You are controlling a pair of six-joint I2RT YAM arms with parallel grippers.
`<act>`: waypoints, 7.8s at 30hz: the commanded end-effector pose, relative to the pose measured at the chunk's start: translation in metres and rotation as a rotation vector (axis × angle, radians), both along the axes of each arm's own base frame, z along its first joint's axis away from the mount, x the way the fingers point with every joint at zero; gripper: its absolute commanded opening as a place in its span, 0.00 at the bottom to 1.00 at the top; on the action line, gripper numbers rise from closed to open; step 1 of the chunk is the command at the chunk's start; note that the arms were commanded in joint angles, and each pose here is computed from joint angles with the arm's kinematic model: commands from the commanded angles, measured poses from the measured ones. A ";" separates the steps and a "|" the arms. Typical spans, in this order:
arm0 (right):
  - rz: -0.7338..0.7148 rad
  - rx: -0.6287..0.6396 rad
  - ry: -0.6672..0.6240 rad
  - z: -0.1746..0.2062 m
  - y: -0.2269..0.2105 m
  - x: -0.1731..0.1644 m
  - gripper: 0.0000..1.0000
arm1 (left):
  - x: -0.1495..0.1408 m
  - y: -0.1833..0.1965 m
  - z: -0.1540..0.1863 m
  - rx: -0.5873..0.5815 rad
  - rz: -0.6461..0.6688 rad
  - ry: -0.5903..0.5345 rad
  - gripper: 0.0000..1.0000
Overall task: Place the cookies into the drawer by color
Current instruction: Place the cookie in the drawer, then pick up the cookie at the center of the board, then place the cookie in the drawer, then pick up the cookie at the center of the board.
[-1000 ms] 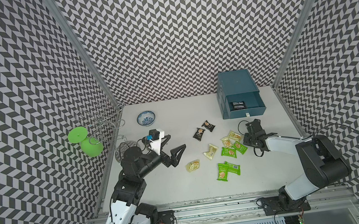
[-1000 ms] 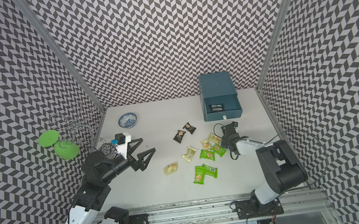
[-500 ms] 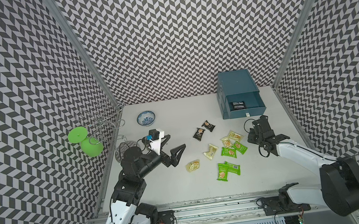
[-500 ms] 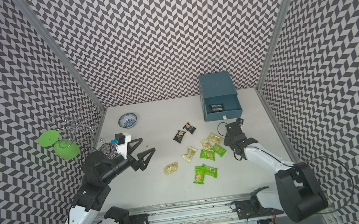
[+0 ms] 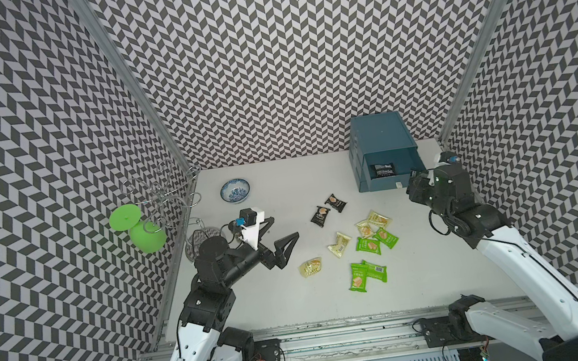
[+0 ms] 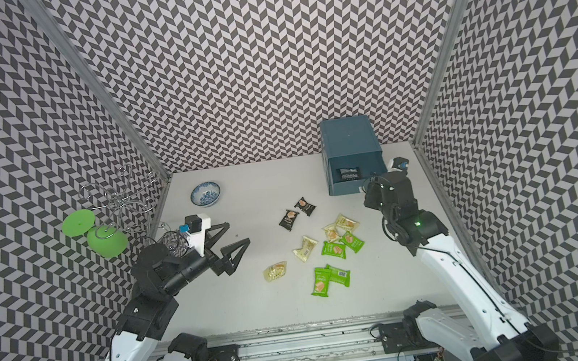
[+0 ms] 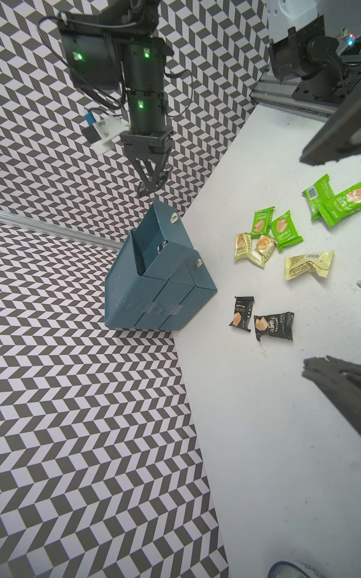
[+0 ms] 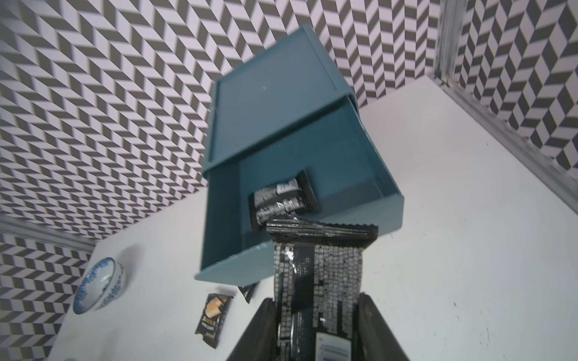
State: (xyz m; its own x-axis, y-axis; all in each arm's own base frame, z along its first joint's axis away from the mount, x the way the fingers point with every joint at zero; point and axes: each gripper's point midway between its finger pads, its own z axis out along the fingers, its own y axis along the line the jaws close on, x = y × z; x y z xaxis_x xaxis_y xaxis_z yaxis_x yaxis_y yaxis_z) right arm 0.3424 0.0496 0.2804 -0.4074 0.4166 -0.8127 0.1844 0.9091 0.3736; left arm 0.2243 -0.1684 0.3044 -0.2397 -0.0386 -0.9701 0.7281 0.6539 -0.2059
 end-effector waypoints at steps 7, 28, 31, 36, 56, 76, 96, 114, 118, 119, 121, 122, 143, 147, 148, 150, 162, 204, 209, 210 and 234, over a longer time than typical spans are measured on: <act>0.062 0.000 -0.102 0.059 0.021 0.047 0.39 | -0.001 0.003 0.005 -0.003 0.015 -0.029 0.99; 0.072 -0.093 0.093 -0.022 0.028 0.135 0.43 | -0.003 0.003 0.008 -0.007 0.009 -0.038 1.00; 0.052 -0.105 0.118 -0.031 0.024 0.137 0.45 | -0.003 0.003 0.008 -0.007 0.009 -0.037 1.00; 0.051 -0.124 0.148 -0.043 0.020 0.139 0.53 | -0.002 0.003 0.008 -0.006 0.009 -0.037 0.99; 0.255 -0.029 -0.210 0.105 0.038 0.047 0.67 | 0.041 -0.007 -0.039 0.030 0.050 0.186 1.00; 0.702 0.308 -0.333 0.053 0.086 -0.135 0.73 | 0.194 -0.119 -0.151 0.545 0.148 0.387 1.00; 0.768 0.332 -0.285 0.026 0.092 -0.157 0.77 | 0.210 -0.118 -0.285 0.809 0.155 0.597 0.94; 0.640 0.363 -0.243 0.009 0.079 -0.146 0.80 | 0.188 -0.125 -0.256 0.725 0.140 0.619 0.37; 0.622 0.370 -0.235 0.004 0.076 -0.146 0.80 | 0.186 -0.129 -0.233 0.694 0.132 0.600 0.39; 0.619 0.370 -0.232 0.003 0.076 -0.146 0.81 | 0.185 -0.129 -0.227 0.688 0.131 0.594 0.39; 0.609 0.374 -0.226 0.000 0.075 -0.146 0.81 | 0.185 -0.131 -0.210 0.668 0.131 0.575 0.39; 0.603 0.373 -0.225 -0.001 0.074 -0.147 0.81 | 0.185 -0.132 -0.202 0.660 0.131 0.567 0.39; 0.518 0.380 -0.150 -0.053 0.063 -0.149 1.00 | 0.174 -0.199 0.030 0.282 -0.003 0.243 0.40; 0.509 0.383 -0.139 -0.056 0.062 -0.148 1.00 | 0.167 -0.221 0.064 0.153 -0.114 0.169 0.40; 0.513 0.382 -0.135 -0.057 0.063 -0.148 1.00 | 0.166 -0.227 0.072 0.123 -0.139 0.150 0.40; 0.515 0.382 -0.128 -0.059 0.063 -0.148 1.00 | 0.167 -0.236 0.084 0.069 -0.171 0.116 0.41; 0.489 0.370 -0.128 -0.057 0.059 -0.145 1.00 | 0.198 -0.300 0.067 -0.090 -0.322 0.137 0.45; 0.487 0.385 -0.124 -0.059 0.060 -0.147 1.00 | 0.198 -0.345 0.019 0.104 -0.200 0.047 0.71; 0.491 0.388 -0.130 -0.057 0.060 -0.147 1.00 | 0.181 -0.323 0.071 0.082 -0.179 -0.009 0.72; 0.491 0.388 -0.132 -0.056 0.060 -0.147 1.00 | 0.177 -0.317 0.079 0.084 -0.175 -0.020 0.72; 0.493 0.420 -0.147 -0.046 0.060 -0.154 1.00 | 0.194 -0.149 -0.076 -0.046 0.700 0.754 0.43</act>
State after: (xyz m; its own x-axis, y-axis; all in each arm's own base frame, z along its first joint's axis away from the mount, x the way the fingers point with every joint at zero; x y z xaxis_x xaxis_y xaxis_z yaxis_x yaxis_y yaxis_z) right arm 0.1904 0.1106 0.2170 -0.5643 0.4907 -0.6639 -0.2623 0.6559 0.7078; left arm 0.4144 -0.3277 0.2512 -0.6822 -0.3160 -0.6593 0.0353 0.8865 -0.4614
